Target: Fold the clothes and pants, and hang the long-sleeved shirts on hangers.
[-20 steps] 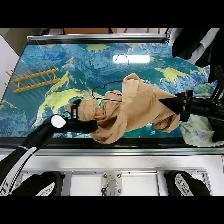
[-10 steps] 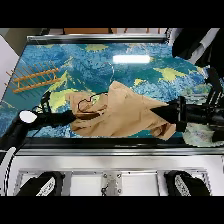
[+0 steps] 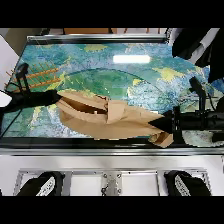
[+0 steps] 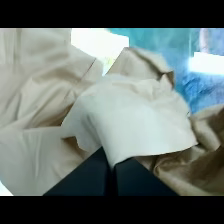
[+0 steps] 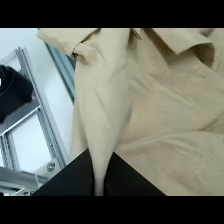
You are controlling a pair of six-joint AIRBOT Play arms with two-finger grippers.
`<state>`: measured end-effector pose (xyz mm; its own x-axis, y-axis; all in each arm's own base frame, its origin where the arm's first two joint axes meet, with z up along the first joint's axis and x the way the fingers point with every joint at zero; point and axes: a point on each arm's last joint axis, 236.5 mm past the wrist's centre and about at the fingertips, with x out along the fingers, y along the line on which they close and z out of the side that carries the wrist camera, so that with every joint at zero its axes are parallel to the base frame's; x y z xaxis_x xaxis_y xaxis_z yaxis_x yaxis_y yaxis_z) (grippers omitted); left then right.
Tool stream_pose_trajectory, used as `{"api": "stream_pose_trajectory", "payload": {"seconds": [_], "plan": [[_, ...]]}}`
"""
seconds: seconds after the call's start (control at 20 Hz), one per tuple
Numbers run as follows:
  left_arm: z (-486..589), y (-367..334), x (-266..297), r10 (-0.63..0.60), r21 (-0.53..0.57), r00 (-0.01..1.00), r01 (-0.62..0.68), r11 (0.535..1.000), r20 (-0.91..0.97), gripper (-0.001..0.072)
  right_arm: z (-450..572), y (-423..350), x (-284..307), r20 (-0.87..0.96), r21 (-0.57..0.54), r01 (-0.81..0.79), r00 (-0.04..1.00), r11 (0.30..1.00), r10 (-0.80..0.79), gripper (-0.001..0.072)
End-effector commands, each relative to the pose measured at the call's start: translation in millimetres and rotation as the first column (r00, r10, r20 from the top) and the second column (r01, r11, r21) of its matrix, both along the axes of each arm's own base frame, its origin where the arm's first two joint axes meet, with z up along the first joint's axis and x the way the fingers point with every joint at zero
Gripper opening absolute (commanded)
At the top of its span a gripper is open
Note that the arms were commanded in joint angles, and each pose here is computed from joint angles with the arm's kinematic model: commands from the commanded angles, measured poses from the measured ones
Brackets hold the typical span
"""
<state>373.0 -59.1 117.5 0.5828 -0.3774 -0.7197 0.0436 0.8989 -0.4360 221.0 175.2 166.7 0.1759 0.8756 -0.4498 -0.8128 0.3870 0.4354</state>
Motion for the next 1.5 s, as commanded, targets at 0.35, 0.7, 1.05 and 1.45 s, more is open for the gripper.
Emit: {"api": "stream_pose_trajectory", "payload": {"seconds": [0.35, 0.7, 1.05, 1.45], "plan": [[75.2, -15.7, 11.3, -0.181, 0.046, 0.983, 0.183, 0.982, -0.034, 0.0015, 51.0, 52.8, -33.3, 0.044, 0.241, -0.197, 0.980, 0.950, 0.192, 0.0007], [93.2, -17.4, 28.5, -0.222, 0.045, 0.974, 0.225, 0.973, -0.050, 0.0016, 104.7, 58.4, -34.6, 0.112, 0.445, -0.213, 0.977, 0.870, 0.182, 0.0007], [182.3, -14.8, 43.7, -0.157, 0.076, 0.968, 0.145, 0.987, 0.198, 0.0670, 127.1, 55.5, -5.8, 0.193, 0.509, -0.138, 0.980, 0.849, 0.043, 0.0007], [224.5, -14.5, 31.6, -0.112, 0.071, 0.936, 0.093, 0.993, 0.334, 0.0016, 166.2, 25.4, 60.1, 0.329, 0.519, 0.068, 0.905, 0.852, -0.272, 0.0007]]}}
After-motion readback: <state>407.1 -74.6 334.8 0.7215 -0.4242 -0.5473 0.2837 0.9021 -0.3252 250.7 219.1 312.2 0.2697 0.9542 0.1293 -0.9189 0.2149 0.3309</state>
